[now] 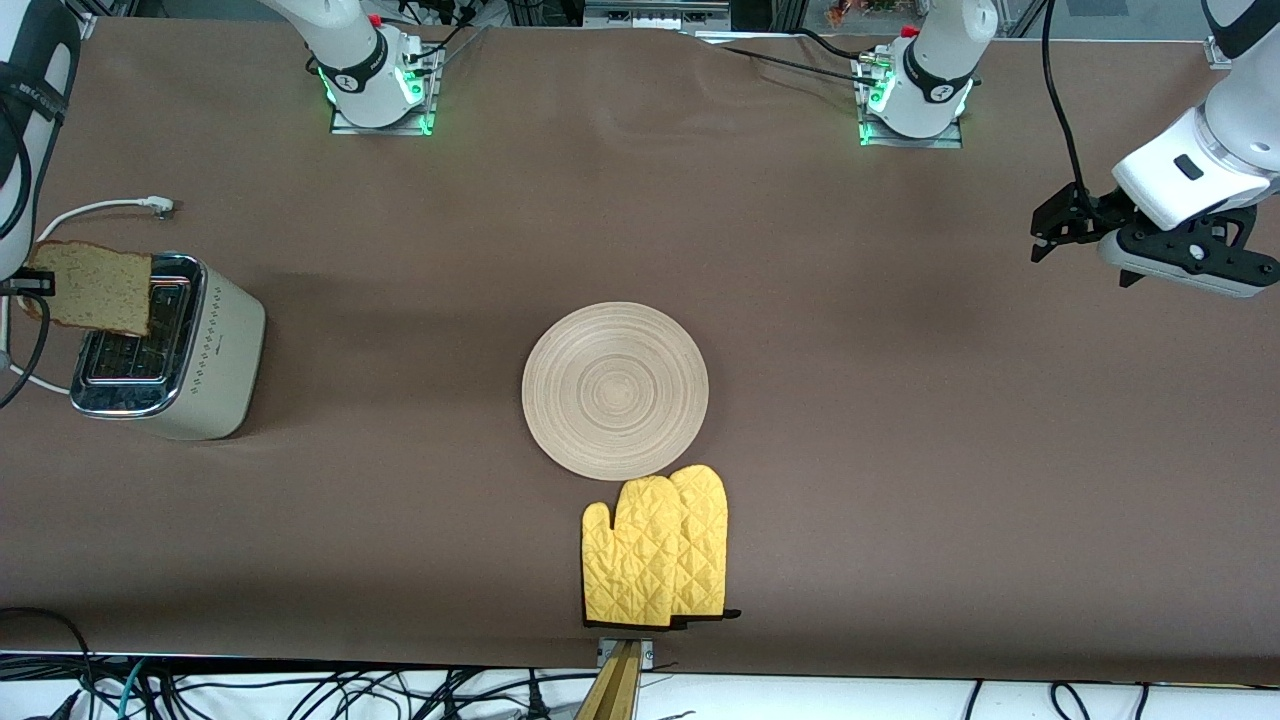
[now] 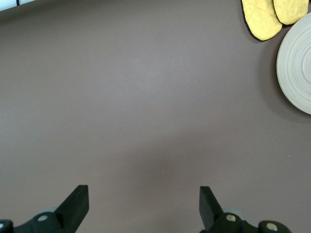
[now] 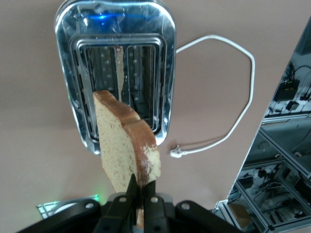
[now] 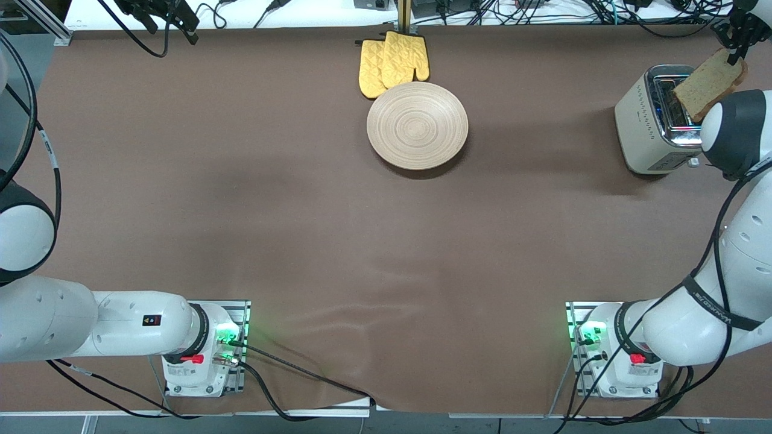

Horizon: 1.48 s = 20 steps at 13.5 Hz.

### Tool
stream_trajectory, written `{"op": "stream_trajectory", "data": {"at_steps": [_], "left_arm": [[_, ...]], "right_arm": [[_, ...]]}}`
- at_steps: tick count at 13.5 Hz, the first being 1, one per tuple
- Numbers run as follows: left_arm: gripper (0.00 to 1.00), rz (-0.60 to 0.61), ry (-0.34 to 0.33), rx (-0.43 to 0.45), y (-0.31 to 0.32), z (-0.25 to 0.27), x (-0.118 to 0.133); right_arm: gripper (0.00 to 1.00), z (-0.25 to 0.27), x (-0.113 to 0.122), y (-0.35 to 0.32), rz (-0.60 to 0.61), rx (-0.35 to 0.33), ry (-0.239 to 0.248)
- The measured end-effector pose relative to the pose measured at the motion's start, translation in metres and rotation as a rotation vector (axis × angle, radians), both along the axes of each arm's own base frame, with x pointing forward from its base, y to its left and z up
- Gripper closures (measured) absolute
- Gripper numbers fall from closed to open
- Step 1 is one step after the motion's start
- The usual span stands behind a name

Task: Move plate and put bread in toaster
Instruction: 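Carry the bread over the toaster with the right gripper, then lower the bread into the toaster slot and open the right gripper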

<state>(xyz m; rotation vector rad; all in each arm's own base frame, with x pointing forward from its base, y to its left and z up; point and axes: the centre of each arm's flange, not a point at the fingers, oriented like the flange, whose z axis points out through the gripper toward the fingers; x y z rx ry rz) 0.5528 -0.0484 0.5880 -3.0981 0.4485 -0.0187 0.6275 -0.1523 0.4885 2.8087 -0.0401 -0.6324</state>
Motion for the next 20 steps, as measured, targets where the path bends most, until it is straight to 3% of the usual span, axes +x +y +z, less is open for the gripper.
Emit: {"op": "stream_trajectory", "data": {"at_steps": [10, 20], "left_arm": [[0.0, 0.008, 0.0, 0.0, 0.004, 0.0, 0.0], [0.0, 0.038, 0.001, 0.0, 0.021, 0.0, 0.002]], "right_arm": [[0.93, -0.037, 0.027, 0.001, 0.052, -0.052, -0.043], [0.93, -0.082, 0.038, 0.014, 0.027, 0.013, -0.038]]}}
